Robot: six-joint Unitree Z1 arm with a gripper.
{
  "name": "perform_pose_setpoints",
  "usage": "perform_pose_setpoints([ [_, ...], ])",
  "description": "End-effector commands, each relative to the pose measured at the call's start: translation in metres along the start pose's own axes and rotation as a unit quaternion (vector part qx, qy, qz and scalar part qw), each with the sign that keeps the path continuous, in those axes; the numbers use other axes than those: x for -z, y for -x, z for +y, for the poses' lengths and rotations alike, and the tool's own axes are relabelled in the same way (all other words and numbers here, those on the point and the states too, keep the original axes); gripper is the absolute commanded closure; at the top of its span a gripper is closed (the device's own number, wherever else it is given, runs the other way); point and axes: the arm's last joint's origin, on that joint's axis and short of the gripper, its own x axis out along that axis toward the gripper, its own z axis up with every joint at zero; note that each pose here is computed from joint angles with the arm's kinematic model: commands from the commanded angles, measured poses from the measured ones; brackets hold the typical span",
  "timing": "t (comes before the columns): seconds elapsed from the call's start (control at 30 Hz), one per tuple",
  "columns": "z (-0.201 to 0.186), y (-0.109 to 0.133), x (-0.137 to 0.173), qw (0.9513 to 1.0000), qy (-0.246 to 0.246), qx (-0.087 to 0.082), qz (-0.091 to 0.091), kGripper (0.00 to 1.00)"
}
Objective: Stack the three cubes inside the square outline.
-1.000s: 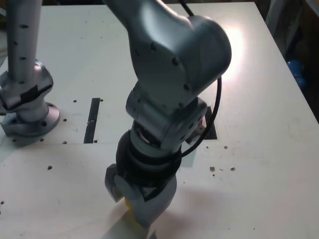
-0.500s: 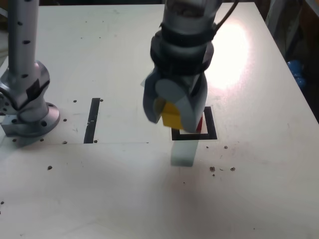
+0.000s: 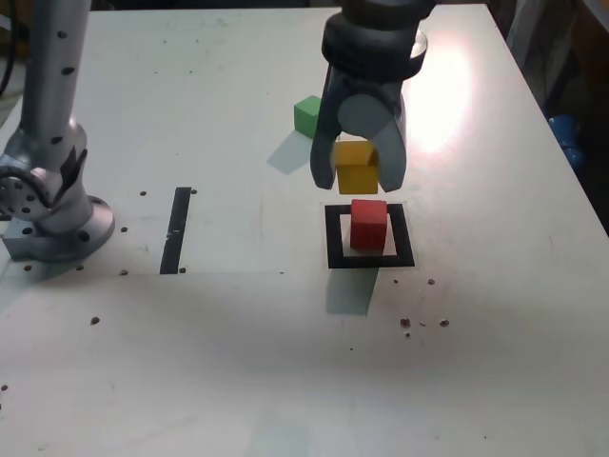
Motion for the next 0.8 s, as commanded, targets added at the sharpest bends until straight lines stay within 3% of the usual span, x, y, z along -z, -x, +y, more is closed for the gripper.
perform_pose_setpoints([
  [0.0,0.007,-0.004,-0.005,1.0000,0.001,0.005,0.003,0.67],
  [0.23,0.009,-0.016,-0.015,0.9998,-0.005,0.015,0.011,0.67],
  [0.77,0.016,-0.034,-0.029,0.9995,-0.008,0.020,0.022,0.67],
])
